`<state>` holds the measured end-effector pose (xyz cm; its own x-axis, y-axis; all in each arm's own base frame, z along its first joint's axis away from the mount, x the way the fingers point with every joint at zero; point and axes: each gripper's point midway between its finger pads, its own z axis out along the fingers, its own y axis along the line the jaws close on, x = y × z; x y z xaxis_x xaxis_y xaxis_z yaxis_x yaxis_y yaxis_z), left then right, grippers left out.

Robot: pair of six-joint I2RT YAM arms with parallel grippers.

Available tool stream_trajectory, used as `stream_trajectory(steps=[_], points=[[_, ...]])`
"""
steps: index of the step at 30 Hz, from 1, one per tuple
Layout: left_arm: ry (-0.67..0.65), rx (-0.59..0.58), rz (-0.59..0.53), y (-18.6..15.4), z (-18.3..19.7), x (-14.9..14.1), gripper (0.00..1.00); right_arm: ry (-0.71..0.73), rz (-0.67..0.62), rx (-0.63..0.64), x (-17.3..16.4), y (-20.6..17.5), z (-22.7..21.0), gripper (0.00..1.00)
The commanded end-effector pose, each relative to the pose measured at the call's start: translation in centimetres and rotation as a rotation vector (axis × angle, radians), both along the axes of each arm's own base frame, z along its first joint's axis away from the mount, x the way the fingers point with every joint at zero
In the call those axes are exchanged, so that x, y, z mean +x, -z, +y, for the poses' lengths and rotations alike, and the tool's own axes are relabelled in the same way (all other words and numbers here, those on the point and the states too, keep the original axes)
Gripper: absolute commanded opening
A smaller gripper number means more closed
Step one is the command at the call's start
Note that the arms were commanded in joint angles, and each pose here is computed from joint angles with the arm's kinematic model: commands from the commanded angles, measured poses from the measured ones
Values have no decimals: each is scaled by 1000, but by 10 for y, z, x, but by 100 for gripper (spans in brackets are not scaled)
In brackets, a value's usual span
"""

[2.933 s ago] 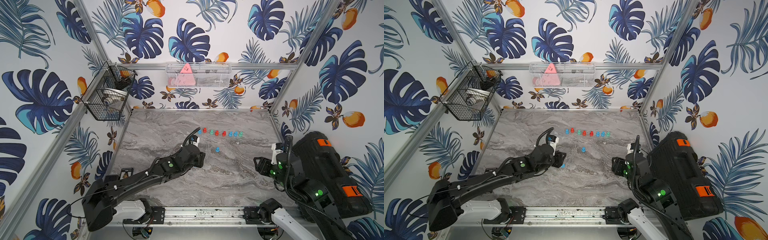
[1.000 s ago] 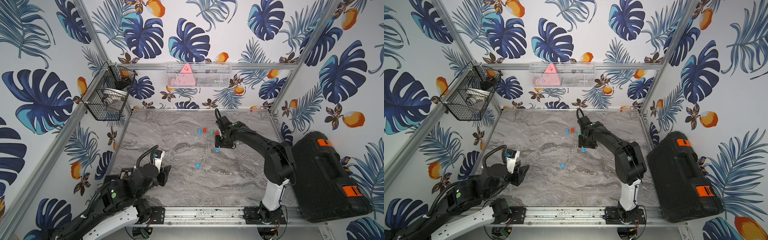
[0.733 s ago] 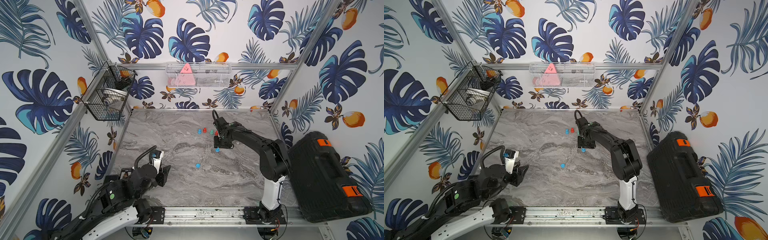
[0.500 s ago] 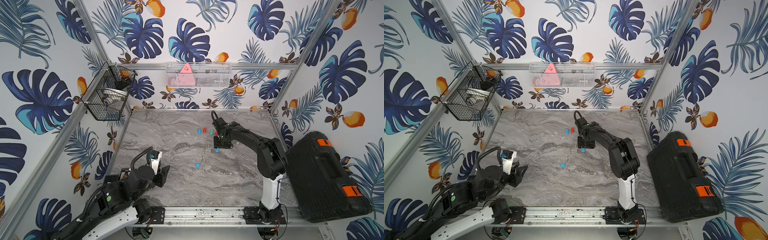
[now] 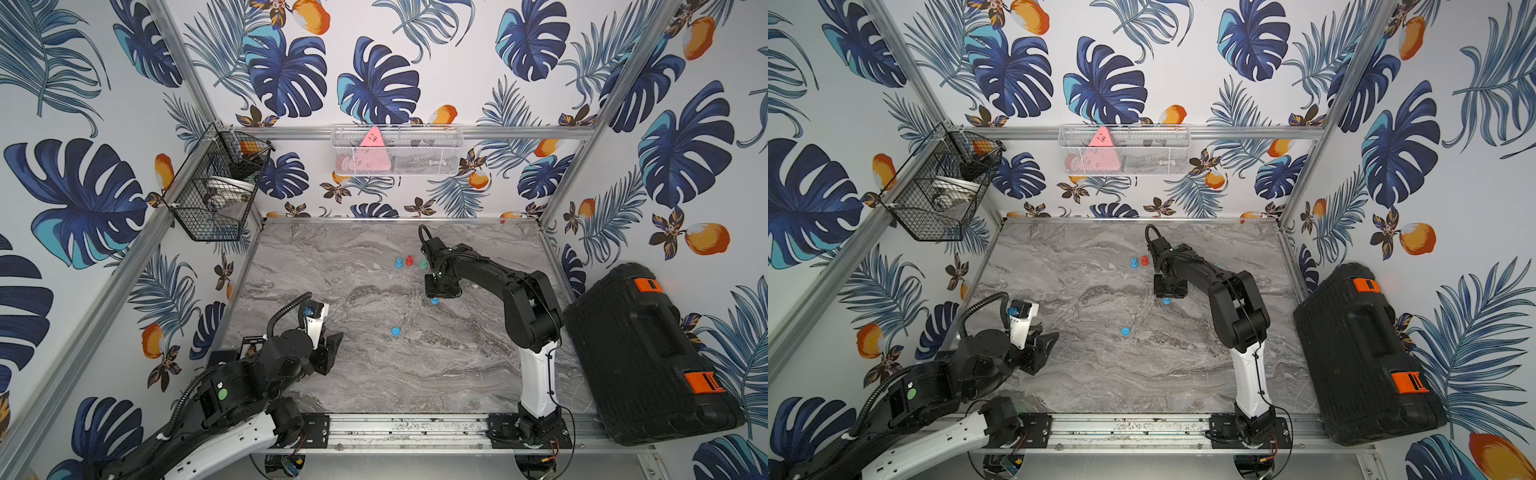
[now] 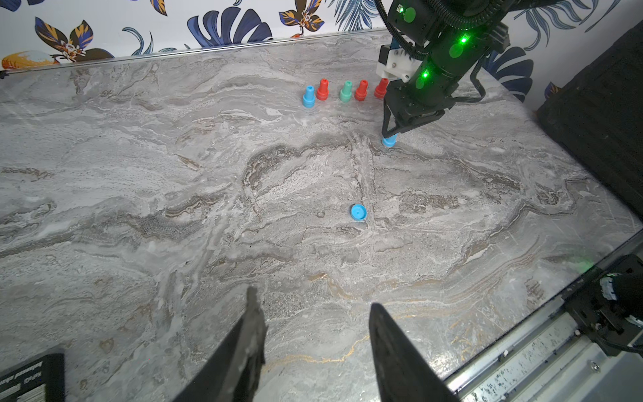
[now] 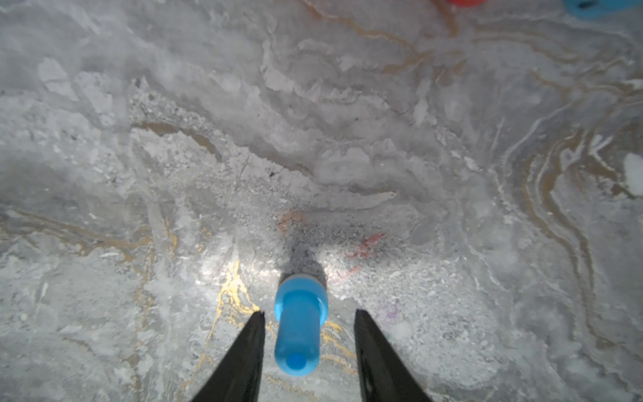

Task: Close the stamp cap
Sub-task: Pick up the stamp from the center of the board.

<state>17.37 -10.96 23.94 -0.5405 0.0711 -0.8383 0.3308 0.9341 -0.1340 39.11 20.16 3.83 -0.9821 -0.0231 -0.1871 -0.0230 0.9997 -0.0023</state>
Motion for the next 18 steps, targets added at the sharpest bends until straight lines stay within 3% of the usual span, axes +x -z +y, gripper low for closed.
stream_trajectory(steps=[1,9,18], points=[[7,-7,-23,-5,-3,2,53,0,1,-15,0,0,-1,43],[-2,-12,-31,-7,0,2,53,-6,-4,-45,4,-3,-4,34],[-6,-11,-30,-7,1,2,53,-20,3,-56,2,-2,1,31]])
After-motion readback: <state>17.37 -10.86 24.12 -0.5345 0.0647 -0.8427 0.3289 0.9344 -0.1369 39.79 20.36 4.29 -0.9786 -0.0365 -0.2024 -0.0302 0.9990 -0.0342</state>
